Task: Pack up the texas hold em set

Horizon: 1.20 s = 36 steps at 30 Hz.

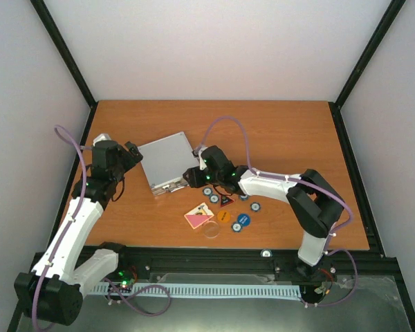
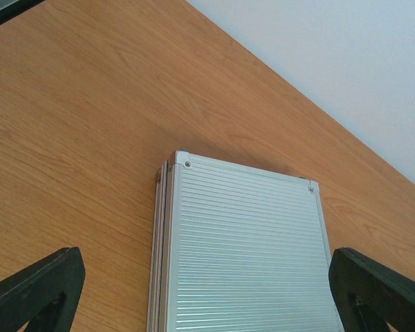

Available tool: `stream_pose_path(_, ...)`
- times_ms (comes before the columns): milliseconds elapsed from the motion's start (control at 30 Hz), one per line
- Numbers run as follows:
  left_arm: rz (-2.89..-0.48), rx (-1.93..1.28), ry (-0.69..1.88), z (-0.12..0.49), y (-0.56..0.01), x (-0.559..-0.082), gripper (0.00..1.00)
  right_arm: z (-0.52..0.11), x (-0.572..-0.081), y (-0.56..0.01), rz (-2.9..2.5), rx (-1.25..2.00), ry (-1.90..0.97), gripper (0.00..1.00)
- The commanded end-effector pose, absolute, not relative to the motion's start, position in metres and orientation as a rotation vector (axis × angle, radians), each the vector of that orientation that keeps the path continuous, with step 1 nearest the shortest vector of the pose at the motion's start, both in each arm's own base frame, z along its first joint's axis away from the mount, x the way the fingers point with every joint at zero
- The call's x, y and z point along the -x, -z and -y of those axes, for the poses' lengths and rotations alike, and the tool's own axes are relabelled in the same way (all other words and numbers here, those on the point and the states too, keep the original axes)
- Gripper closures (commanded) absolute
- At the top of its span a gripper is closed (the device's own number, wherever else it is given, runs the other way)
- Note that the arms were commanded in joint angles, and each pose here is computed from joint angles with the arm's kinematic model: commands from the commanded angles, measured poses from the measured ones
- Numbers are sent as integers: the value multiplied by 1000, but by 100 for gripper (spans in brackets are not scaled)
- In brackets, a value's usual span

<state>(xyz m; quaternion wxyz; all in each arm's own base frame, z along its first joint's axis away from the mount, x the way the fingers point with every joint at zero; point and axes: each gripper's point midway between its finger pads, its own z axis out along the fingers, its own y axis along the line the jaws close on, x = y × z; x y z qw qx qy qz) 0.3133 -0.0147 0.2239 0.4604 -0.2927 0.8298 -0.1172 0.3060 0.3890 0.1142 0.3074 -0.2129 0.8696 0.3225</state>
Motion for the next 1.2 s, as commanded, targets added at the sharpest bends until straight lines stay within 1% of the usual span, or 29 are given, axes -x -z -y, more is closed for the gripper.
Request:
stream_pose_path(0, -2056, 694, 293, 18, -223, -312, 0, -380, -307, -84, -2403, 488, -759, 51)
stream_pose_path(33, -2055, 694, 295, 18, -224, -312, 0, -378, -307, -79, -2425, 468, -745, 55)
stream_pose_path(67, -2053, 694, 294, 18, -224, -312, 0, -378, -307, -74, -2441, 459, -738, 55)
stream_pose_path(333, -2060, 691, 295, 19, -221, -310, 0, -383, -306, -50, -2494, 448, -746, 51)
stream_pose_path(700, -2063, 686, 303, 20, -221, -310, 0, -395, -314, -46, -2476, 482, -757, 51)
stream_pose_path(833, -2066, 684, 306, 21, -220, -309, 0, -397, -315, -34, -2499, 482, -746, 51)
stream_pose_path(900, -2066, 682, 307, 21, -221, -309, 0, -398, -316, -33, -2493, 482, -753, 56)
stream_pose_path(1000, -2067, 680, 307, 21, -221, -309, 0, -400, -318, -32, -2482, 482, -754, 58)
stream_pose_path(1133, -2071, 678, 310, 21, -219, -308, 0, -398, -320, -32, -2461, 477, -740, 66)
stream_pose_path(1167, -2072, 678, 310, 21, -218, -308, 0, -396, -321, -30, -2459, 477, -733, 67)
